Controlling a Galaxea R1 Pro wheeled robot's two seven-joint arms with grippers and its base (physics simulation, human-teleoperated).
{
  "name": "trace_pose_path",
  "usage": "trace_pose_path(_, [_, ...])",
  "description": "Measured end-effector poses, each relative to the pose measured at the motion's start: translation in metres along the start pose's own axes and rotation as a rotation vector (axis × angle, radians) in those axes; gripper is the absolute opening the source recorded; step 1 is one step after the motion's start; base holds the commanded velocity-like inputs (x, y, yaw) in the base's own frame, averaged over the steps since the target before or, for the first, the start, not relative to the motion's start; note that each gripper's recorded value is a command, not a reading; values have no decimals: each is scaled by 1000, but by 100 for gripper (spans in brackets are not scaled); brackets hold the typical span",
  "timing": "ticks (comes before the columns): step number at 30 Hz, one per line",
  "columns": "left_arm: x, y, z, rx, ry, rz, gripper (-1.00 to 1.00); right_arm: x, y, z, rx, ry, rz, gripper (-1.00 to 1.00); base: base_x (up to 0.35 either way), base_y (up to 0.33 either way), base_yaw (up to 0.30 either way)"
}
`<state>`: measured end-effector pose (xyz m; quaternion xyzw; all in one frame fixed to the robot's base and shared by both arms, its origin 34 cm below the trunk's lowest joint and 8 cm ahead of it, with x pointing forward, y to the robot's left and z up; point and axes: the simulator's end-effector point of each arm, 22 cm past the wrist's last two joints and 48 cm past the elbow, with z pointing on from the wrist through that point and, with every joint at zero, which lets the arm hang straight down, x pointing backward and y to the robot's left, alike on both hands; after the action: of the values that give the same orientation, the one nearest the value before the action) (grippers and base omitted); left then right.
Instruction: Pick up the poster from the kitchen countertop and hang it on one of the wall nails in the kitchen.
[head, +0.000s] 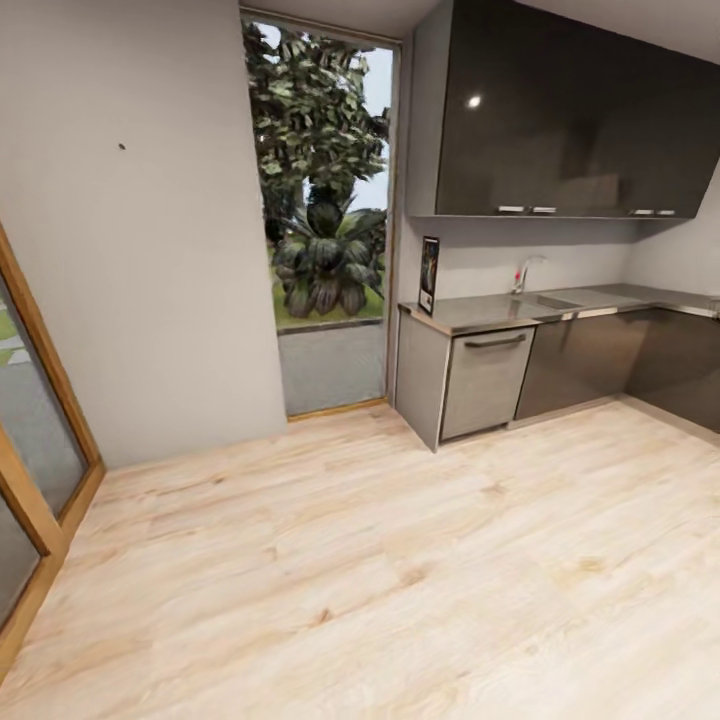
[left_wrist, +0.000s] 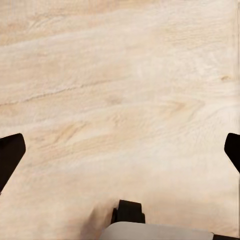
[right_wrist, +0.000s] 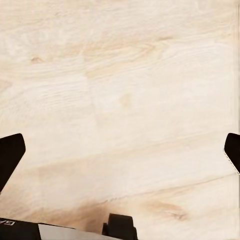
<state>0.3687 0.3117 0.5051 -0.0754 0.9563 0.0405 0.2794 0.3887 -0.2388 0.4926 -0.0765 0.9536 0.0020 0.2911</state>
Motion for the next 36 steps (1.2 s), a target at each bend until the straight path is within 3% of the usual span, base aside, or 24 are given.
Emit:
trace_pose_path(11, [0,0,0,0,0,0,100,0,0,0,0,0,0,100,340,0,-217])
trace_pose_path(36, [0,1,0,-1,0,0,100,-3,-2,0,6,-8,12,100,340,48,-9])
